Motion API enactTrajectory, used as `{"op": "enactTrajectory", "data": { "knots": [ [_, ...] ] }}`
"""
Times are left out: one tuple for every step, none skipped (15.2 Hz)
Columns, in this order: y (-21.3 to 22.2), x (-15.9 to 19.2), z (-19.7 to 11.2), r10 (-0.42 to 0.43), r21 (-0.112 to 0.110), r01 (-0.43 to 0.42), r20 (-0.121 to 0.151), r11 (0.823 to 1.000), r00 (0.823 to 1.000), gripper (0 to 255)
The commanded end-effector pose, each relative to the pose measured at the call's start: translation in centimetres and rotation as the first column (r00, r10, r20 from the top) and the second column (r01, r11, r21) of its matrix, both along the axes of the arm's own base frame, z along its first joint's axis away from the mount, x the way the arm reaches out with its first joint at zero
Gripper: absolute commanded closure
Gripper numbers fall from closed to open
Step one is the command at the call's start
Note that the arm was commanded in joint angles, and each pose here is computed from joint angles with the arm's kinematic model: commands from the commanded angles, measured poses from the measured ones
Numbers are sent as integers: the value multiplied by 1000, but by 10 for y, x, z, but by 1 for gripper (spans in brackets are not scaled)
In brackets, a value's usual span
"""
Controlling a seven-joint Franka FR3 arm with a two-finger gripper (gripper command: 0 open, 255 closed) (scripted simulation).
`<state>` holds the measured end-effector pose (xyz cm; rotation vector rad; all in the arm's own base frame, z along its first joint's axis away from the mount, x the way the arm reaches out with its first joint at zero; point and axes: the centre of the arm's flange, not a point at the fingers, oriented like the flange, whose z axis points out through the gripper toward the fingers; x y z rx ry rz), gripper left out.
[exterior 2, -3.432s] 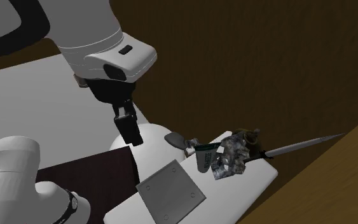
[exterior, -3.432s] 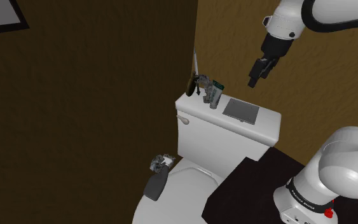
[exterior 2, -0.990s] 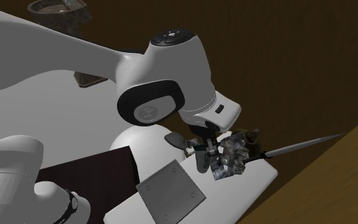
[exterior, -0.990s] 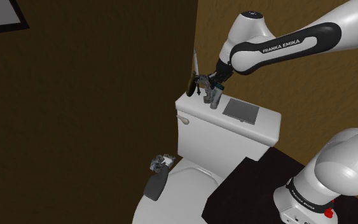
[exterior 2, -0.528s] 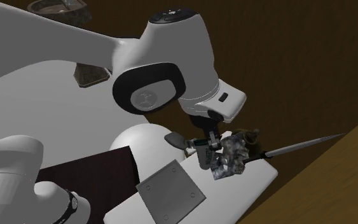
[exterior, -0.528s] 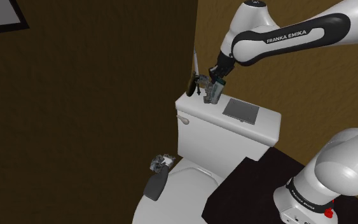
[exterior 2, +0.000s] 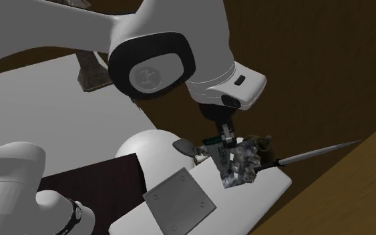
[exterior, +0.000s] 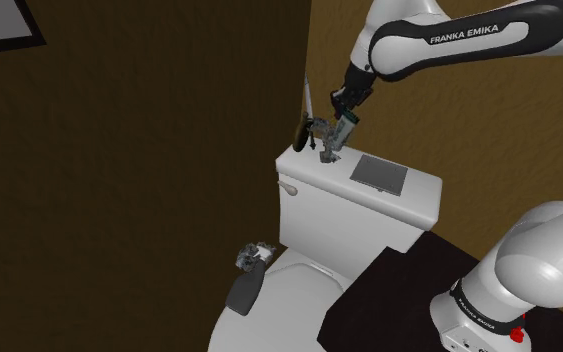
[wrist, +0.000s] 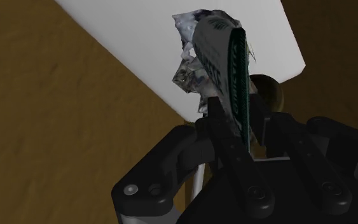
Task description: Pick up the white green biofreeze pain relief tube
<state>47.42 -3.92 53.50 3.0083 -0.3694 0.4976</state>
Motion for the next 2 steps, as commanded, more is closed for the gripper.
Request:
{"op": "enactTrajectory", "data": {
  "knots": [
    [-1, -1, 6, 0, 0, 0, 0, 1000, 1000, 255],
    [-1, -1, 6, 0, 0, 0, 0, 1000, 1000, 255]
  ]
}}
